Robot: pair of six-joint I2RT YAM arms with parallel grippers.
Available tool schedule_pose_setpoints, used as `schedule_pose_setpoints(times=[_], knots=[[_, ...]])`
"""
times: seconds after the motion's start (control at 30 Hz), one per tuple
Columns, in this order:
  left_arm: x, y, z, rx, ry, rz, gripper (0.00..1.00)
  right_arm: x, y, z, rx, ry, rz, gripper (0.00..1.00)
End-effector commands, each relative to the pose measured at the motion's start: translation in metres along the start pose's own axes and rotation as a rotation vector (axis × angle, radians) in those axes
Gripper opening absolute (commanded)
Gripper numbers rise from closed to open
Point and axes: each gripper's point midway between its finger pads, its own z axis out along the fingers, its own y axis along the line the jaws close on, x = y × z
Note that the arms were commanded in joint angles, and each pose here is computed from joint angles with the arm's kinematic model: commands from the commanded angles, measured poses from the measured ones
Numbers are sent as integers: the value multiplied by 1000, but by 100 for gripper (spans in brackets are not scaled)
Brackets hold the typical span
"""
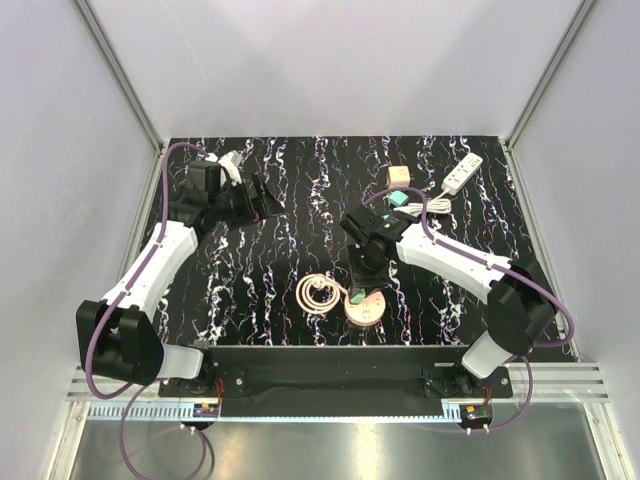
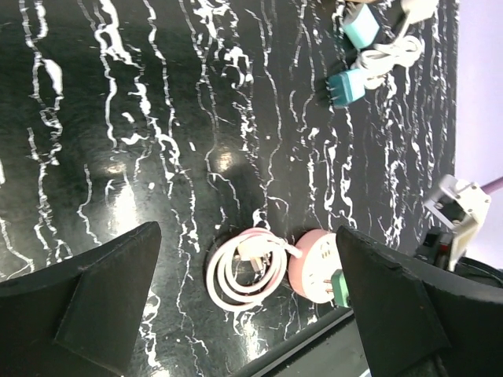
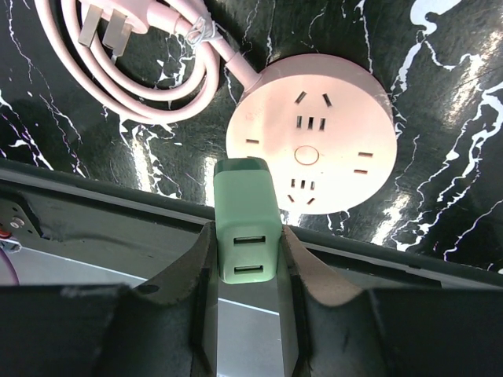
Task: Insert the plug
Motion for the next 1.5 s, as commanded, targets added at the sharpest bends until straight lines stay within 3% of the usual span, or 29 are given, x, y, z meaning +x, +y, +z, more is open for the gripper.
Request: schedule_pose_setpoints(times=[0.0,0.63,1.47], knots=[[-13,-18,-6,86,-49,33,99,0,5,5,5,-12,5,0],[-14,-22,-9,117,-54,42,99,-3,-7,32,104,14,-47,0],[-13,-22,-8,129,-46,25,99,-1,-27,24,203,-19,-49,0]])
